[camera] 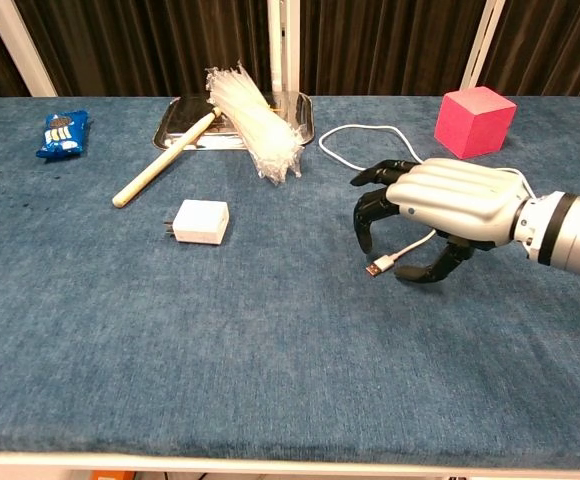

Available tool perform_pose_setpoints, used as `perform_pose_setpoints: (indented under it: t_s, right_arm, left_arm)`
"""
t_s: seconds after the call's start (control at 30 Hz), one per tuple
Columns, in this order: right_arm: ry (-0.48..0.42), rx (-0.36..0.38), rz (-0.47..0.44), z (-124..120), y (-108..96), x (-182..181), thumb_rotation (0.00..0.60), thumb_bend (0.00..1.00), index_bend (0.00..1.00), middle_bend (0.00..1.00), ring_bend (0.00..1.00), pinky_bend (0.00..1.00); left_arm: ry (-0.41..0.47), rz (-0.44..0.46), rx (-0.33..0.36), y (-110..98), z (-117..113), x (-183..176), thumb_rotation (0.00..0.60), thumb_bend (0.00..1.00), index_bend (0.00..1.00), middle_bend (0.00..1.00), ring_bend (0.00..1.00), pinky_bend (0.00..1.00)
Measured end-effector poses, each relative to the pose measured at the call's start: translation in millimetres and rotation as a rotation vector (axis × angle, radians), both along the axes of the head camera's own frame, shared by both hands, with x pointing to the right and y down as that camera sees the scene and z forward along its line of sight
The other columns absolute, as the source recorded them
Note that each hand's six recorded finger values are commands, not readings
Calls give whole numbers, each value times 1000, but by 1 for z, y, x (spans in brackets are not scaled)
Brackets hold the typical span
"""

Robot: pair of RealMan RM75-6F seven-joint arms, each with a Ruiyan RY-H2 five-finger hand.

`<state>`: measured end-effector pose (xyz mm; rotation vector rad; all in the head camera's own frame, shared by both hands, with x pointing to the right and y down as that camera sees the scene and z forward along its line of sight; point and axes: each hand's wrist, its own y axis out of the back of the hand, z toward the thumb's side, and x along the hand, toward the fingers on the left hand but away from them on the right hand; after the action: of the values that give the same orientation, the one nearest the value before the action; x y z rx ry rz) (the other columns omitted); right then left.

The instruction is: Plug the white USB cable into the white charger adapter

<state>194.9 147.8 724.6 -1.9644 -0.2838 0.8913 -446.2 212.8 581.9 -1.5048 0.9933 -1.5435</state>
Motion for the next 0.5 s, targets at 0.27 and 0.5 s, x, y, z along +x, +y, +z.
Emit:
perform_pose_setpoints:
  t_s: [0.27,0.5]
  right_arm:
    - [-20,-19,40,7,-2,2,600,261,470,288,47,0]
    - [-11,-34,61,10,-4,6,600,265,472,289,47,0]
  left_arm:
    - [-5,-2,-6,0,-1,1,600,157,74,62,0,0]
    - [-4,0,-10,-1,-1,2,600,157,74,62,0,0]
